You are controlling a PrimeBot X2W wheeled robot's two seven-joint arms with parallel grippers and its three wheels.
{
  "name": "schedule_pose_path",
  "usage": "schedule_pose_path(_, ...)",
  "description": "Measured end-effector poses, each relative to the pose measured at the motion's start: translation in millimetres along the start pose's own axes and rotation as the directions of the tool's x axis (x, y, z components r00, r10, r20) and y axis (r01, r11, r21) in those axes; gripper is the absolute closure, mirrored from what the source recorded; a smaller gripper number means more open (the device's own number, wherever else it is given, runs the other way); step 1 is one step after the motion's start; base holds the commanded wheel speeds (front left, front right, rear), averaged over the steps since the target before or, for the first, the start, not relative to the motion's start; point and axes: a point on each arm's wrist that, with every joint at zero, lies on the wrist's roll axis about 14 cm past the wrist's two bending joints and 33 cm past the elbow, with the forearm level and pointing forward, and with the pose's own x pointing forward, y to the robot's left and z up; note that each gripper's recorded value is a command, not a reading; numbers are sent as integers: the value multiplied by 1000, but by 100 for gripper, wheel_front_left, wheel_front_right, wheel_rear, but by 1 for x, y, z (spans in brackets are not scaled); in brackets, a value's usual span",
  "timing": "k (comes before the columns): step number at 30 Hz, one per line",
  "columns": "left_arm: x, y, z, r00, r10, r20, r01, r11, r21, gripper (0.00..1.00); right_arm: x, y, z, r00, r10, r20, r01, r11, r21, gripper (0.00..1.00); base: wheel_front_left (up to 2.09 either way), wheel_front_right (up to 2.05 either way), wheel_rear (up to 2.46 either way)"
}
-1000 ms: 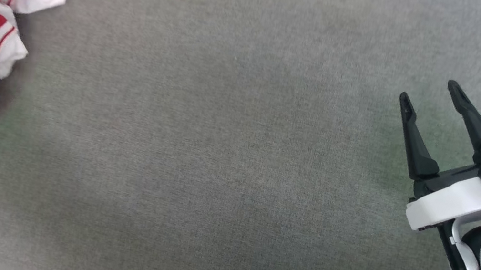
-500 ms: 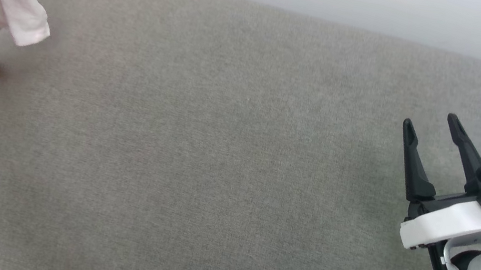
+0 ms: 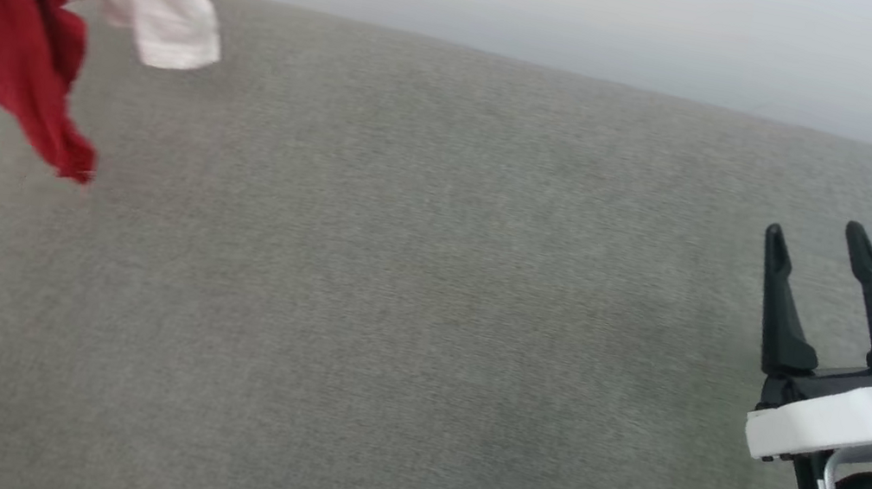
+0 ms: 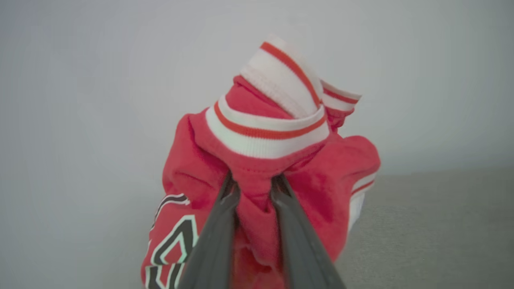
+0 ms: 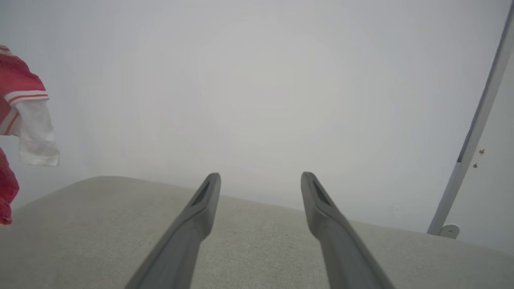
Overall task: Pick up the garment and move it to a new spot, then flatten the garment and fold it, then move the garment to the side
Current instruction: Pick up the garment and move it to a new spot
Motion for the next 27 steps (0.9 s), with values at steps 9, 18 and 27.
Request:
schedule_pose_path(9, 6, -119, 20, 955, -297, 18, 296, 955, 29, 100, -32, -47, 13, 986, -165, 37, 166, 986, -8, 0, 0, 0, 0)
schedule_pose_path(18, -20, -239, 28, 826, -563, 2, 562, 826, 43, 100, -79, -96, 21, 940, -337, 52, 338, 941, -25, 0, 0, 0, 0)
schedule_pose_path(27, -51, -322, -32, 665, -726, -174, 735, 678, -21, 100, -111, -116, 13, 902, -431, 22, 432, 902, -25, 0, 0, 0, 0)
